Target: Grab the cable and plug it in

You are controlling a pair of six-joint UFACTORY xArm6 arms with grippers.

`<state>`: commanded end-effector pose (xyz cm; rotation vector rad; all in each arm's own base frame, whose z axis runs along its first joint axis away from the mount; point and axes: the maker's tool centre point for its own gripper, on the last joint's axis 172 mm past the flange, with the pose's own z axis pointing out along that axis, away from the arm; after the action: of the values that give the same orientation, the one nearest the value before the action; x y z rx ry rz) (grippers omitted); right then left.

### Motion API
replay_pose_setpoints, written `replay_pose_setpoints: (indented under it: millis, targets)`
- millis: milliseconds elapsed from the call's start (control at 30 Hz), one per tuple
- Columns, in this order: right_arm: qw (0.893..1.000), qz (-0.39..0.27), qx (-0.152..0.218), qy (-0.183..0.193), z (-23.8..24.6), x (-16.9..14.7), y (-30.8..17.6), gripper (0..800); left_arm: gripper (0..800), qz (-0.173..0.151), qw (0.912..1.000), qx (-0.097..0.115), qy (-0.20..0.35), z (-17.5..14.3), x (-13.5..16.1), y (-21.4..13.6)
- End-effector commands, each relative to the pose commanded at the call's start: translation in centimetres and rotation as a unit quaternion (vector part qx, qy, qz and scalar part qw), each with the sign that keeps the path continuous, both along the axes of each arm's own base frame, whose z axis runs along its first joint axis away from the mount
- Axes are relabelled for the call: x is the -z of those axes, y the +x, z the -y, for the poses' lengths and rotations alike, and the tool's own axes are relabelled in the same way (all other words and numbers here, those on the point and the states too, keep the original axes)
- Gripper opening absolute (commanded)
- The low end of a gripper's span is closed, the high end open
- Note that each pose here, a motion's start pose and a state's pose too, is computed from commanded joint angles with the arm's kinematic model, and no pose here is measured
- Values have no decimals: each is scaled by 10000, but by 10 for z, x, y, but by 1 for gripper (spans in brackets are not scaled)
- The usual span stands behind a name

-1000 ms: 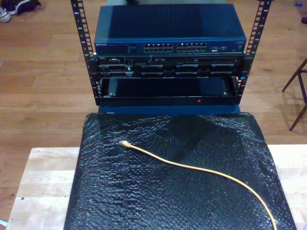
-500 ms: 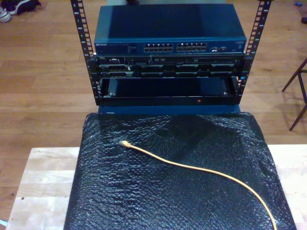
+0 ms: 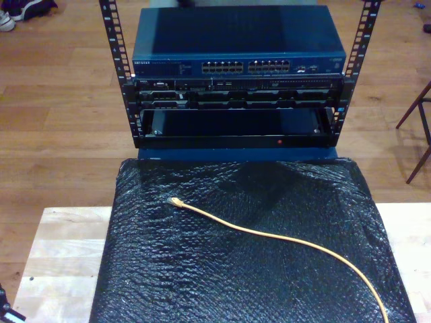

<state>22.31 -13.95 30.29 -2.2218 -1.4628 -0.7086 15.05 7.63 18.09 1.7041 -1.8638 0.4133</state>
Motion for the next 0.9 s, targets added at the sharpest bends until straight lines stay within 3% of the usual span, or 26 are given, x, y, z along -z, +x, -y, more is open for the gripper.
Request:
replay_pose_setpoints:
  millis: [267,500,700,900]
  targets:
    - [9998,93,-81,141,-18,-19,20,794,800,-194,9997,-24,-110,17,5,12]
    - [9992,239,-141,294,-42,-40,49,794,800,-329,9994,60,16,25,8,19]
    - [9987,269,-182,392,-62,-60,73,794,800,-317,9994,-26,170,31,11,33]
    - [9978,275,-259,548,-91,-74,93,794,800,-537,9981,14,305,45,11,37]
